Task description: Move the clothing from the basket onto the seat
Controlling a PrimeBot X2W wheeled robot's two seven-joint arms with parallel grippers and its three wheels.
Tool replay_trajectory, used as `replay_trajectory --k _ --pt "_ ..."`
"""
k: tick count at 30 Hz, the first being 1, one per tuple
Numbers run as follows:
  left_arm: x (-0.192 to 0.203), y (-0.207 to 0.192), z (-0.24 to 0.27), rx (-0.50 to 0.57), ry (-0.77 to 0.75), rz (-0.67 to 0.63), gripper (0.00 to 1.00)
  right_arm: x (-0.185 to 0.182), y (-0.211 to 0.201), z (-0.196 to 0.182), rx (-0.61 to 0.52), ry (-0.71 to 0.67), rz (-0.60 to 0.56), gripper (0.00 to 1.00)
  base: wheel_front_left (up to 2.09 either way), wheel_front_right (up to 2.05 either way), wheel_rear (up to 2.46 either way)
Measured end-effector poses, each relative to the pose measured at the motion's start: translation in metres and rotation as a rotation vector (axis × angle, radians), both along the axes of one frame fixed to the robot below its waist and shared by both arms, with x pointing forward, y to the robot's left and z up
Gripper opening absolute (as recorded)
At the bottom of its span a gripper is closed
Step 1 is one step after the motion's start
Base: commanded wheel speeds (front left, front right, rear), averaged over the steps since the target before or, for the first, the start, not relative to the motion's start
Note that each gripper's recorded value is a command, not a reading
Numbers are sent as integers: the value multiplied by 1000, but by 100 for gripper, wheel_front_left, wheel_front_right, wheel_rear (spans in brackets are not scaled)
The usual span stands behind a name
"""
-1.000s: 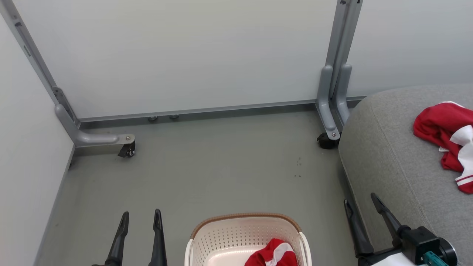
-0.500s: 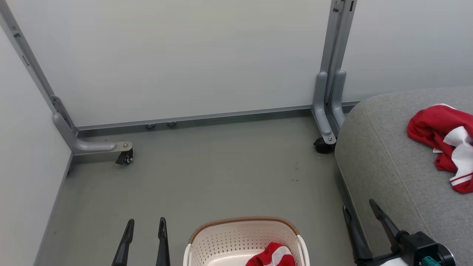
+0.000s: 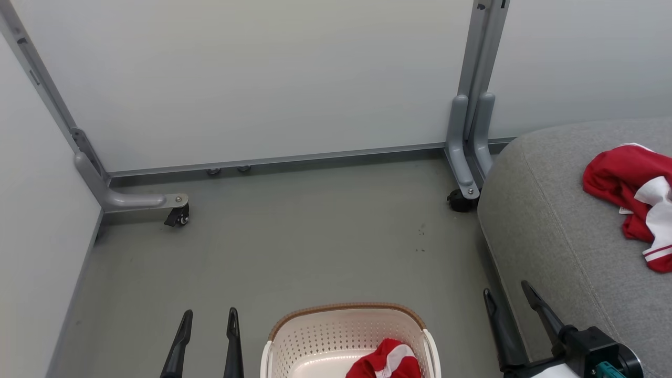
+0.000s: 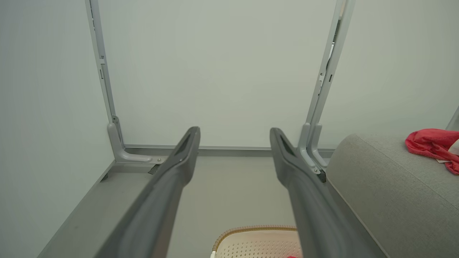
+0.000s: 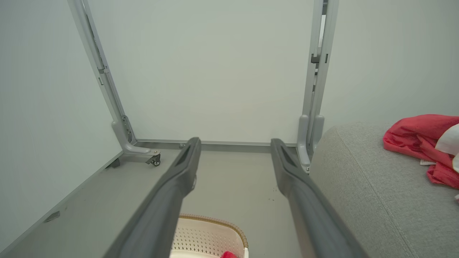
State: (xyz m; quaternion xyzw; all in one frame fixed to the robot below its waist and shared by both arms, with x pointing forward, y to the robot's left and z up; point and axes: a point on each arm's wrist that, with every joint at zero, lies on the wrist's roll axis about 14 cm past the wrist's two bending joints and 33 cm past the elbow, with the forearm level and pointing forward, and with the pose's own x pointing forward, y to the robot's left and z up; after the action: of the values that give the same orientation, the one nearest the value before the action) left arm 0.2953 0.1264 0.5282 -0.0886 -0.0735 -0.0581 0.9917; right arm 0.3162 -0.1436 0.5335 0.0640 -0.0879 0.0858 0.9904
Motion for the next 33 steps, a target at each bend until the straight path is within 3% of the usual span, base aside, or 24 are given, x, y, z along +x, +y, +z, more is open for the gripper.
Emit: replay_trajectory --k 21,25,33 --pt "22 -10 -18 -1 70 -33 100 23 1 -11 -13 44 9 100 0 0 0" --pt "42 -18 -26 -5 93 -71 100 46 -6 -4 -25 22 -4 100 0 0 0" --pt "84 -62 -107 -24 330 -266 100 107 -40 -6 -96 2 -79 100 0 0 0"
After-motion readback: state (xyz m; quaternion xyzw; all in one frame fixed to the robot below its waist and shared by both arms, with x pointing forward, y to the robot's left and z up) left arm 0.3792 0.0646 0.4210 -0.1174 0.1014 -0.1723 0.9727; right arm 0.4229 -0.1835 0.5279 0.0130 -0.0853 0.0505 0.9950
